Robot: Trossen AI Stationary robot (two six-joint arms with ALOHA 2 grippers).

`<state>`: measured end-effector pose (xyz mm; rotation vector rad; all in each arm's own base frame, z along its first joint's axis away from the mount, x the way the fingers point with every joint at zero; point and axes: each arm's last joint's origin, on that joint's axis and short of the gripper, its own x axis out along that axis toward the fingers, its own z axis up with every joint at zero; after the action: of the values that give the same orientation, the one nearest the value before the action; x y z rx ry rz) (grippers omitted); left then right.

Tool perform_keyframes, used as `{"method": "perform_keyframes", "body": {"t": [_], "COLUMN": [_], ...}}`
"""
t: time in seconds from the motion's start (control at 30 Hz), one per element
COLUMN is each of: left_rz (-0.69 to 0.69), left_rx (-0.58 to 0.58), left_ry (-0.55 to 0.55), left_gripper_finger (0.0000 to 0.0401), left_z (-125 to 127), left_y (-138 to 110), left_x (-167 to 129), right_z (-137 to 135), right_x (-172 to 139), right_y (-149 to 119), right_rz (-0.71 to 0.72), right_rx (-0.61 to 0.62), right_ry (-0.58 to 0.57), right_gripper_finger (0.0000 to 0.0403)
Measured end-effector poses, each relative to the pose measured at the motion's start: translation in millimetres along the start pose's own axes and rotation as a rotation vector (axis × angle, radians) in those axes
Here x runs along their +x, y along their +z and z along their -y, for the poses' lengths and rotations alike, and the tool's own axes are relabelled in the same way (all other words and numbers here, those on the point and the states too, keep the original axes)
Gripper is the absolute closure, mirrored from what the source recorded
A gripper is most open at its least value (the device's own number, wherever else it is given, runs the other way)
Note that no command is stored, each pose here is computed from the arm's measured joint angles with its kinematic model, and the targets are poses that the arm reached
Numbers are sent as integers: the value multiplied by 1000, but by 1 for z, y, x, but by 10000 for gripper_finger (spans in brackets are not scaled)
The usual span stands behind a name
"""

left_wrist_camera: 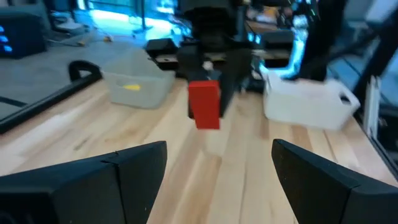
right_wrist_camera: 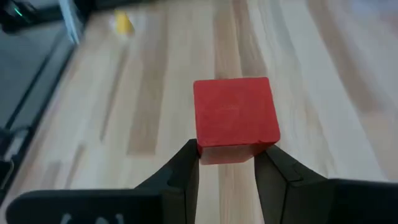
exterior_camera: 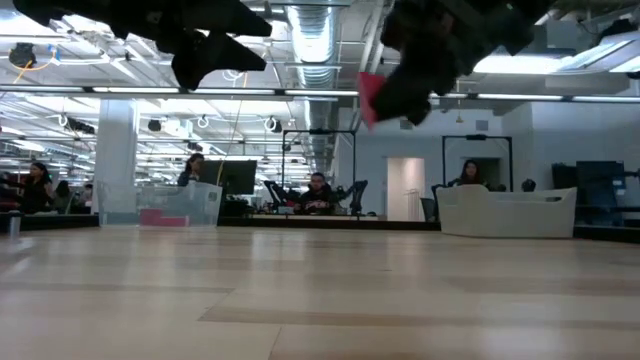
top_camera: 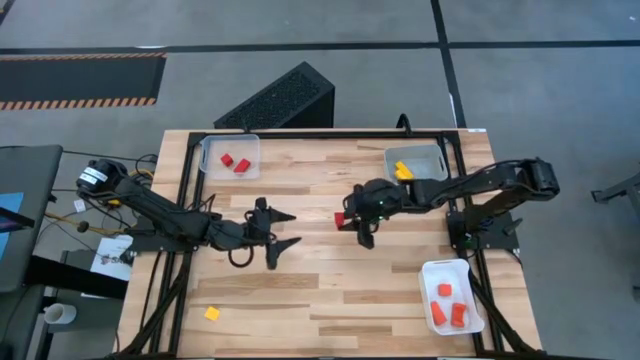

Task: Sort & place blocks by color
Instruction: Put the red block into the transparent bin

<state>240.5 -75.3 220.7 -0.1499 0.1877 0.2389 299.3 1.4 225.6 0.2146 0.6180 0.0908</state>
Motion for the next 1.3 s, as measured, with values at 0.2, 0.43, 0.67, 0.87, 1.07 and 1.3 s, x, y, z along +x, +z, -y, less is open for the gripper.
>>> {"method": "perform_keyframes", "body": {"t": [0.2,0.43,0.67,0.87,1.07,1.3], "left_rz": [62,104,114,58,35,1], "left_rx": [-84,-129,-135,-101,-85,-70], "left_ry": [-17,-30,-44,-55,-54,-36], "left_gripper_finger": [109,62,33,32,32,59], "left_z": [-12,-28,-26,-17,-12,-13], "left_y": [11,20,16,8,5,1], "left_x": [8,17,30,58,71,71], "right_z": [-8,-14,-11,-11,-14,-16], "right_x": [6,20,36,48,50,49], "right_y": [13,16,18,26,27,25], "right_rz": [156,226,203,204,199,171], "right_rx": [-73,-104,-96,-97,-101,-99], "right_ry": [41,68,42,43,49,46], "right_gripper_finger": [279,279,279,278,278,278]}}
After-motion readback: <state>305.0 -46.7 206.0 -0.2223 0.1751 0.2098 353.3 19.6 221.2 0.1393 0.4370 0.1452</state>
